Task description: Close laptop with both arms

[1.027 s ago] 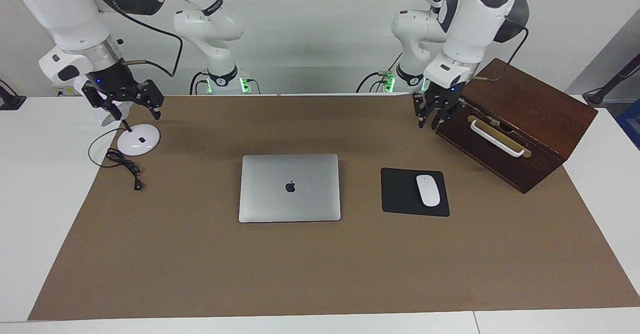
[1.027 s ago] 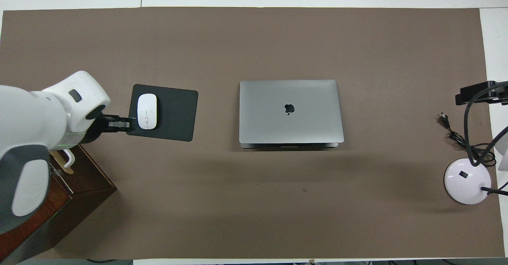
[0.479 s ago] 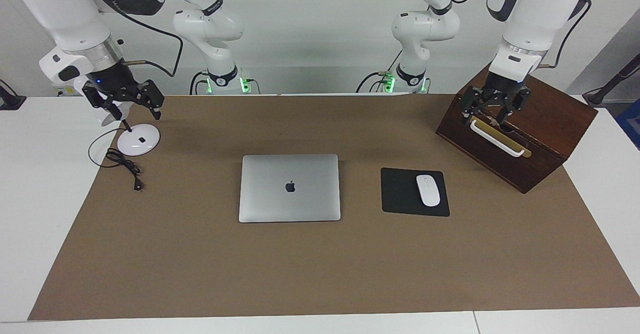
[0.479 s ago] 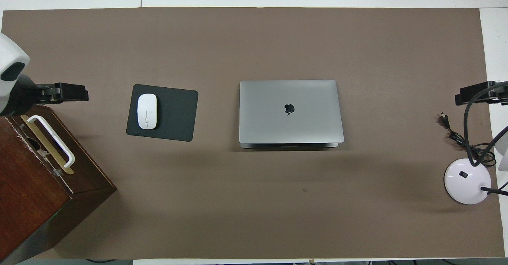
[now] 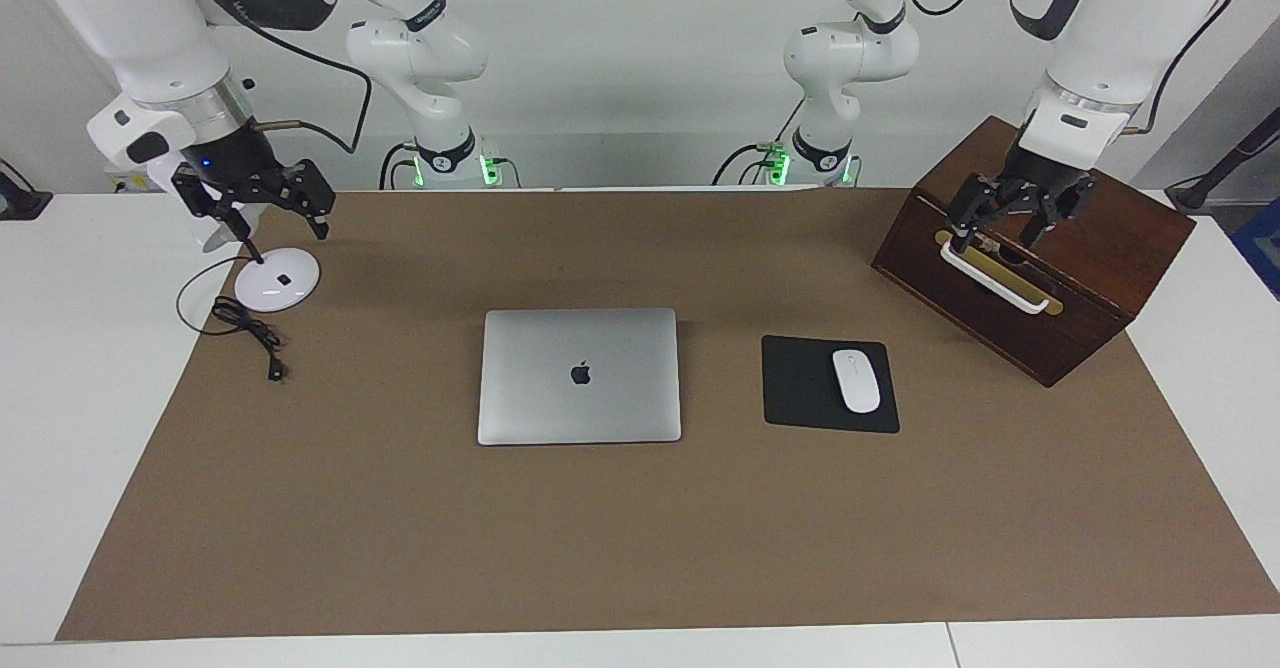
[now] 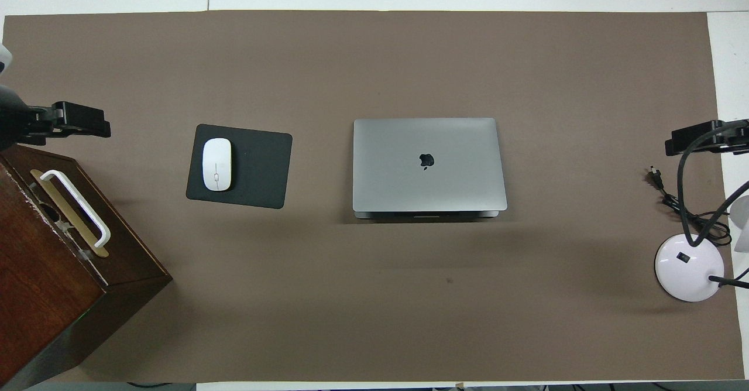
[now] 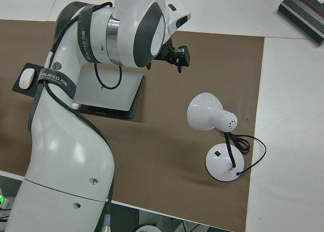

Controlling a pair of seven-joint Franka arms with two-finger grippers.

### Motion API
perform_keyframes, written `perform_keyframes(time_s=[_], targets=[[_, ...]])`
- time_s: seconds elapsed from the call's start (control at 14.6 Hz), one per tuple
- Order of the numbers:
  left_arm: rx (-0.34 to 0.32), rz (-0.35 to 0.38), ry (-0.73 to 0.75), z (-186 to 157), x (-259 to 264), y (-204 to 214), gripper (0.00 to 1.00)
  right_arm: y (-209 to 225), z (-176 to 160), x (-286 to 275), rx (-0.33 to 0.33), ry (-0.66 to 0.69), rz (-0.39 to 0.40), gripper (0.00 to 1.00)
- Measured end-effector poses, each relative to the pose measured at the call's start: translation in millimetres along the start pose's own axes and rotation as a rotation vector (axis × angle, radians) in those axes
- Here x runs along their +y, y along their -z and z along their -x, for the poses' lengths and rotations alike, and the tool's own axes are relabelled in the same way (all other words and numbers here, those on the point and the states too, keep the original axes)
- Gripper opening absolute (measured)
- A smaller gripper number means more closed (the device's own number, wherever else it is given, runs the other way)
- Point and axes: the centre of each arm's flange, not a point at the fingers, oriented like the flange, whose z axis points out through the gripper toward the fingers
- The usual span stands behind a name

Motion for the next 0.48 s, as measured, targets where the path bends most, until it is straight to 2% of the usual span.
perform_keyframes(time_s=[0.48], targets=[[-0.094,-0.008,0.0,7.2,-0.9,-13.5,1.0,-0.3,0.1,0.1,-0.001,0.0,0.0,1.0]])
